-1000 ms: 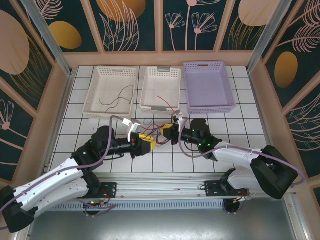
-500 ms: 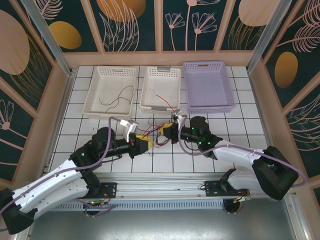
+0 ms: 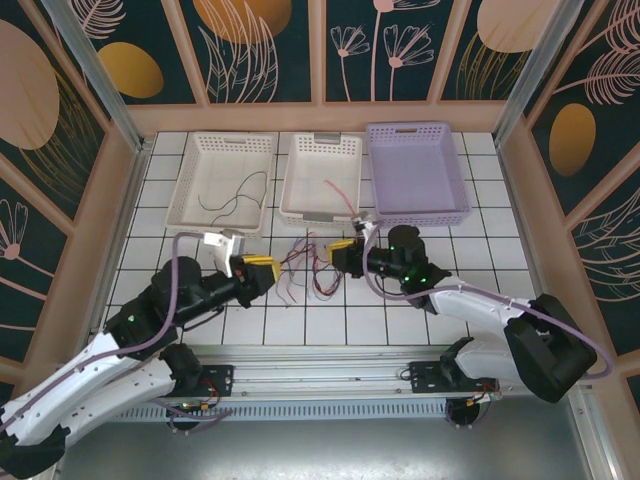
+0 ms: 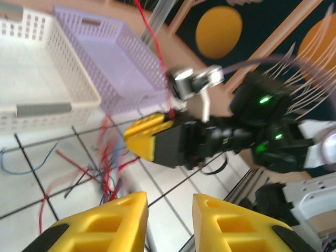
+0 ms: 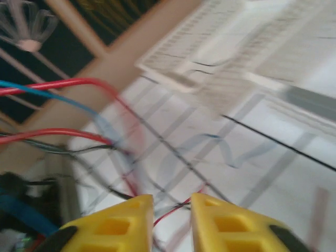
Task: Untangle the cables
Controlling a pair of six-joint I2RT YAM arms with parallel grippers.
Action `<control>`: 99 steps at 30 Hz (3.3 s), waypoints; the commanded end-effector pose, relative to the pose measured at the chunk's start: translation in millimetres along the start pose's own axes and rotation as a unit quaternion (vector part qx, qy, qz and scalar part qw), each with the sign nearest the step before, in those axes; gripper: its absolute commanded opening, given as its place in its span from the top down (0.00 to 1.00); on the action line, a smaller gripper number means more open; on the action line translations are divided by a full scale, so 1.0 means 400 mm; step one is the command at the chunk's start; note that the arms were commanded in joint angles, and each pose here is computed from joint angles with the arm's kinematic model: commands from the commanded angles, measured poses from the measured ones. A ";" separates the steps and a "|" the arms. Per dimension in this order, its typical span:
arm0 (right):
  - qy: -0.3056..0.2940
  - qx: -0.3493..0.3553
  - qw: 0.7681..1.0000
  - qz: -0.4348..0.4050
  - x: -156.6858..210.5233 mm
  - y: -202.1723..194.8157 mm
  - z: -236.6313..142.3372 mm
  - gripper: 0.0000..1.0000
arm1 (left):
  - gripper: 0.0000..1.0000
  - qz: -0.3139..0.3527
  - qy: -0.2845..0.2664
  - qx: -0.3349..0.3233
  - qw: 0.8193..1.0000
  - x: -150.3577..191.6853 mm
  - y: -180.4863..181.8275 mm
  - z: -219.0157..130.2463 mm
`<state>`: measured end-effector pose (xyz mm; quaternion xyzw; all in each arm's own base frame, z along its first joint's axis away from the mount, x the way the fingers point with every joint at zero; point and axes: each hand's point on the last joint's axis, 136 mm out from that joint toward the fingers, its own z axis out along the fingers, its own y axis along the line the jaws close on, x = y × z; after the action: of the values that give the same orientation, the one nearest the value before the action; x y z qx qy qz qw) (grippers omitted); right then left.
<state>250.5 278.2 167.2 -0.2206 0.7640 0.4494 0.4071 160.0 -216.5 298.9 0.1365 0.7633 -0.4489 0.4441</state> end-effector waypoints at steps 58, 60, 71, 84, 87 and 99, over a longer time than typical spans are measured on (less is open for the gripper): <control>-0.023 0.008 0.999 -0.024 -0.124 0.108 -0.006 1.00 | 0.71 -0.033 0.029 -0.037 0.998 0.113 0.100 0.114; -0.027 -0.008 0.999 -0.034 -0.149 0.135 -0.024 1.00 | 0.67 -0.037 0.038 -0.032 0.998 0.130 0.103 0.129; -0.090 -0.045 0.994 -0.035 -0.302 0.215 -0.109 1.00 | 0.50 -0.067 0.077 0.058 0.993 0.202 0.058 0.186; -0.120 -0.068 0.990 -0.040 -0.470 0.291 -0.120 1.00 | 0.39 -0.066 0.106 0.158 0.979 0.242 -0.022 0.201; -0.116 -0.086 0.989 -0.034 -0.469 0.303 -0.113 1.00 | 0.37 -0.057 0.116 0.169 0.977 0.257 -0.041 0.206; -0.109 -0.129 0.985 -0.035 -0.479 0.347 -0.125 1.00 | 0.34 -0.025 0.153 0.152 0.976 0.301 -0.045 0.262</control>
<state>251.0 301.5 372.3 -0.2349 0.6797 0.5264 0.4535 133.2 -326.2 179.3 0.2332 0.7576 -0.5508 0.2614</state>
